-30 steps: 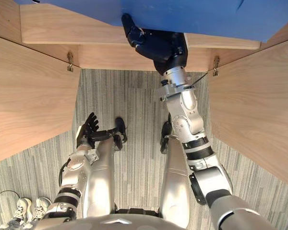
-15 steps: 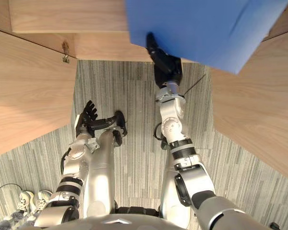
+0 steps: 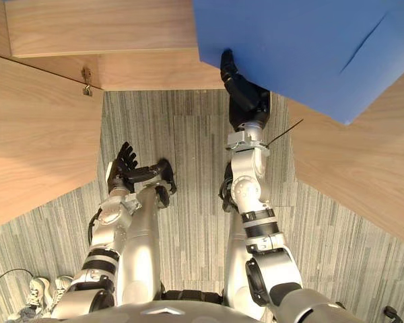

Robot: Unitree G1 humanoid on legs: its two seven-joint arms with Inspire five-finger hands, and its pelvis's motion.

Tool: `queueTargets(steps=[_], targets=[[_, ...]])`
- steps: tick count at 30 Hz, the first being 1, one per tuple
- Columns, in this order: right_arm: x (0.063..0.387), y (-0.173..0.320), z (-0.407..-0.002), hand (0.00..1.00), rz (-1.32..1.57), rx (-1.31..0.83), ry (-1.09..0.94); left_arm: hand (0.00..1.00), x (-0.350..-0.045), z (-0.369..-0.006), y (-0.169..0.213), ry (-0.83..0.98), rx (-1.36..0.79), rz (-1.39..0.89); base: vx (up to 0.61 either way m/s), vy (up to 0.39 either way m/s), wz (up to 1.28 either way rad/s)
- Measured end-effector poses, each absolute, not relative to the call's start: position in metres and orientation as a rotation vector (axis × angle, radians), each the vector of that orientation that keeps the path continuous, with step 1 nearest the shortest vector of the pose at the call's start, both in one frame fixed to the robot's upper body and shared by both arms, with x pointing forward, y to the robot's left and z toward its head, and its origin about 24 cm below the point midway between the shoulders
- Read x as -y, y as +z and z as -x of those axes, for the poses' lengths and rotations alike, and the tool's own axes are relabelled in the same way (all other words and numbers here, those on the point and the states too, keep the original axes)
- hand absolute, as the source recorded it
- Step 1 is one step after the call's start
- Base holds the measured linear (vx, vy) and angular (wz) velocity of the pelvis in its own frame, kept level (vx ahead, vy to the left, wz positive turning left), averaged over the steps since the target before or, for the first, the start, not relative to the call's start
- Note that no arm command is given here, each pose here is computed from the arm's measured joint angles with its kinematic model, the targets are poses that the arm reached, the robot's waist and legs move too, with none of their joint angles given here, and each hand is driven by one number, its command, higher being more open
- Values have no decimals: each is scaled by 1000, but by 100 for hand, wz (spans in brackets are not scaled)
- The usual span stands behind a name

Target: Walk over to the cabinet, pick up the folder, carry it to the office cabinet, place the folder inside the office cabinet, then close the office cabinet door

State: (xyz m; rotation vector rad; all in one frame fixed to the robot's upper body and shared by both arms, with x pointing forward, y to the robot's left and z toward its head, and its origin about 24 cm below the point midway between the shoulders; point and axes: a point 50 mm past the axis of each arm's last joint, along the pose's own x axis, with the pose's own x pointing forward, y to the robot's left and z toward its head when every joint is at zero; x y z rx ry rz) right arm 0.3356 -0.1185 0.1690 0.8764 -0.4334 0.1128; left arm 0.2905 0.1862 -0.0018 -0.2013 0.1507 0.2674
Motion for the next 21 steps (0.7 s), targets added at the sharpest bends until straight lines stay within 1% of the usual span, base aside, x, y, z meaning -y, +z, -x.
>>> queueTargets(steps=[5, 8, 17, 21], targets=[[123, 171, -336, 0, -854, 441, 111, 100, -186, -290, -2, 266, -152, 201, 63, 19, 2], [126, 182, -332, 0, -842, 484, 138, 100, -186, -290, -2, 265, -152, 200, 41, 27, 4], [119, 238, -341, 0, -851, 563, 308, 100, -182, -288, -5, 217, -164, 179, 7, 28, 4], [120, 253, -347, 0, -834, 575, 327, 100, -181, -287, -6, 216, -167, 195, 15, 20, 5]])
